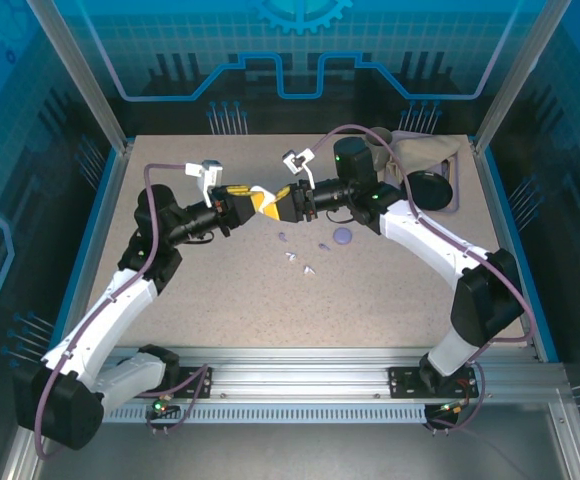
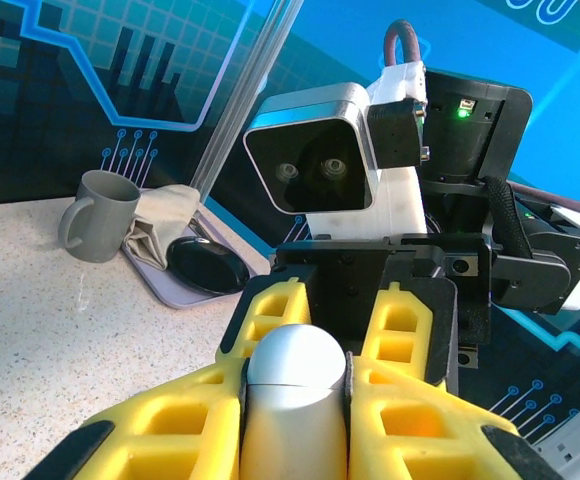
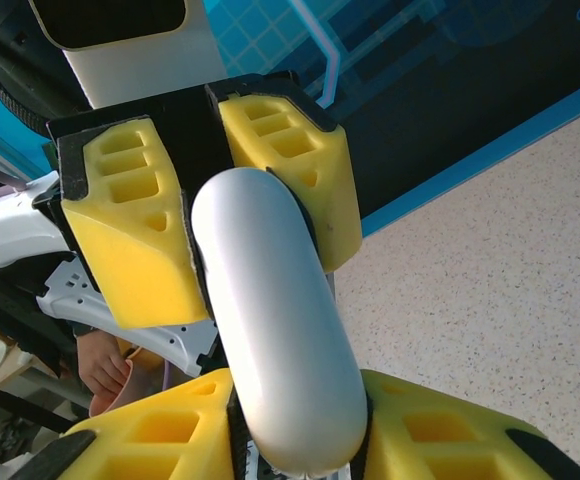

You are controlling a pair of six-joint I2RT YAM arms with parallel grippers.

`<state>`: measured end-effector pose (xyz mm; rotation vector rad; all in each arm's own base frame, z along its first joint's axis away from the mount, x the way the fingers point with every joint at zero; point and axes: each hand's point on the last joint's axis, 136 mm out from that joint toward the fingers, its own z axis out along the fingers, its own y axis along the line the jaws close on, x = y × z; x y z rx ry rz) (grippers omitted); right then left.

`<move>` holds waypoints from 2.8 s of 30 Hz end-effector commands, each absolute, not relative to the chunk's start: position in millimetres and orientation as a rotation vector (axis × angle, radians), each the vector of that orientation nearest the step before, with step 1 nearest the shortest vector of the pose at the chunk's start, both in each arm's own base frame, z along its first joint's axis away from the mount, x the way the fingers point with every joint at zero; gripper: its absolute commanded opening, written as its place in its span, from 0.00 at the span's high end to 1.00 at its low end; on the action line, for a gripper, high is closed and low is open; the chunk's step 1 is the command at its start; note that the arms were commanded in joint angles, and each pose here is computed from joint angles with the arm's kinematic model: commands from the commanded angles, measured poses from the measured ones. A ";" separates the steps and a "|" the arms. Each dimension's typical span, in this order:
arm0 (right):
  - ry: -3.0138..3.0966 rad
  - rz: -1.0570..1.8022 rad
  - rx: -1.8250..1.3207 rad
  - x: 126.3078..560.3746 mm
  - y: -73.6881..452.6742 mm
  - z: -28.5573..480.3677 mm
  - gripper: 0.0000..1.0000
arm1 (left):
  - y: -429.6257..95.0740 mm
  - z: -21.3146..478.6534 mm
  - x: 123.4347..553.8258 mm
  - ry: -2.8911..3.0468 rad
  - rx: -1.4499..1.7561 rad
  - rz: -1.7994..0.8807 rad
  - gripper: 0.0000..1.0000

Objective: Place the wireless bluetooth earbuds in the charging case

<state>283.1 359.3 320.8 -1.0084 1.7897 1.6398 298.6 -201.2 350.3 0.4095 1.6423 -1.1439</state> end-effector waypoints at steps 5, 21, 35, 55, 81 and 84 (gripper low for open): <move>1.671 1.630 -1.067 269.8 359.5 354.9 0.65 | -205.3 348.0 291.8 1.622 0.454 -1.140 0.90; 1.703 1.584 -1.054 272.4 357.7 350.1 0.80 | -204.0 339.8 293.9 1.650 0.431 -1.132 0.85; 1.838 1.420 -1.117 273.0 328.2 336.4 0.86 | -204.7 331.9 295.5 1.890 0.420 -1.134 0.31; 1.800 1.483 -1.244 246.8 314.0 347.9 0.86 | -229.0 352.4 248.7 1.838 0.825 -1.410 0.37; 1.812 1.502 -1.300 237.8 331.1 341.1 0.84 | -242.5 352.4 243.9 1.829 0.878 -1.433 0.70; 1.813 1.501 -1.302 237.4 331.5 340.7 0.84 | -243.3 351.8 243.3 1.829 0.879 -1.436 0.73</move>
